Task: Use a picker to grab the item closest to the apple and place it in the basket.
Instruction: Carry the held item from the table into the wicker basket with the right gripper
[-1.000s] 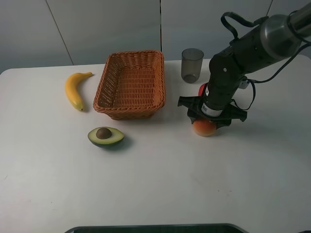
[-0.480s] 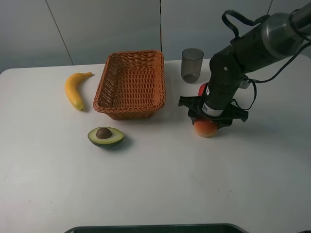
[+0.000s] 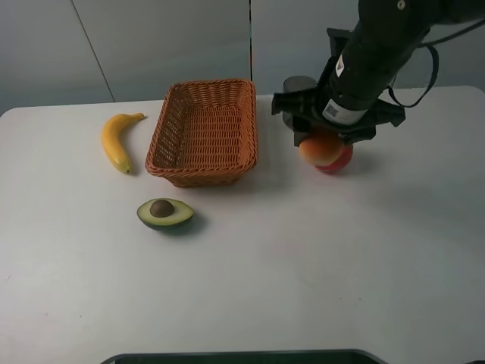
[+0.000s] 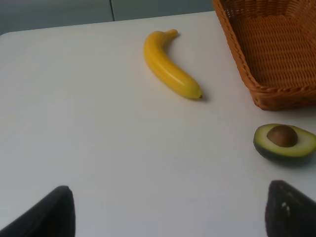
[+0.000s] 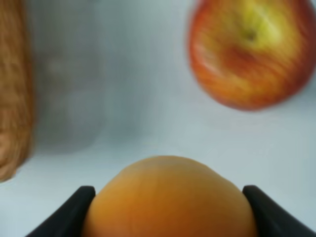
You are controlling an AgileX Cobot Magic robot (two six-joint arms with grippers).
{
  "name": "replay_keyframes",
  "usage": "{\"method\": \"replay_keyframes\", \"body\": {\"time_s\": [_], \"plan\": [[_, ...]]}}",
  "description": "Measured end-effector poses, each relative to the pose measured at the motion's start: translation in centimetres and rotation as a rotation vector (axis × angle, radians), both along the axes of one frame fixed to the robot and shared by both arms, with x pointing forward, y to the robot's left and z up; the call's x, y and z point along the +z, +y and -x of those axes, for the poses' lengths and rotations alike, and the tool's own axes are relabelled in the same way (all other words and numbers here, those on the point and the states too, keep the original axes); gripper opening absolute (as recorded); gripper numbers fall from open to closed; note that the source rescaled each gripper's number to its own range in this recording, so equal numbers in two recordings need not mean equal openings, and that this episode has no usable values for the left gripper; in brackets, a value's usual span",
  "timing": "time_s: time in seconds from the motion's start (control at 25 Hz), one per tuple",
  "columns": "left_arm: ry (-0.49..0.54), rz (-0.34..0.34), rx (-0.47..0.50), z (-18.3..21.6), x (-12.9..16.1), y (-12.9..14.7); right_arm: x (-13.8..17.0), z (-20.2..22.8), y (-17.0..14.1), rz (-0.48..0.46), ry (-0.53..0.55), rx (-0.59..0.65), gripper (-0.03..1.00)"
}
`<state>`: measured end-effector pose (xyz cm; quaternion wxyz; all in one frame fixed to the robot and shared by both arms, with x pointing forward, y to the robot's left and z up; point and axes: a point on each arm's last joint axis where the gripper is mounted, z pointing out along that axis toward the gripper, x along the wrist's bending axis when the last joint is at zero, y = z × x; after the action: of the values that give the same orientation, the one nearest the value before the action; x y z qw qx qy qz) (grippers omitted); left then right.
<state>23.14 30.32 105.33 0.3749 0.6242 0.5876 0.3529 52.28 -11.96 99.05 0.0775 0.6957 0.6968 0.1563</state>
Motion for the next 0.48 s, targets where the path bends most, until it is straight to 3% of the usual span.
{"method": "replay_keyframes", "body": {"time_s": [0.28, 0.48], "plan": [[0.000, 0.000, 0.000, 0.0, 0.0, 0.0, 3.1, -3.2, 4.6, -0.005, -0.100, 0.212, 0.00], [0.000, 0.000, 0.000, 0.0, 0.0, 0.0, 2.3, -5.8, 8.2, -0.016, -0.136, 0.260, 0.00]]}}
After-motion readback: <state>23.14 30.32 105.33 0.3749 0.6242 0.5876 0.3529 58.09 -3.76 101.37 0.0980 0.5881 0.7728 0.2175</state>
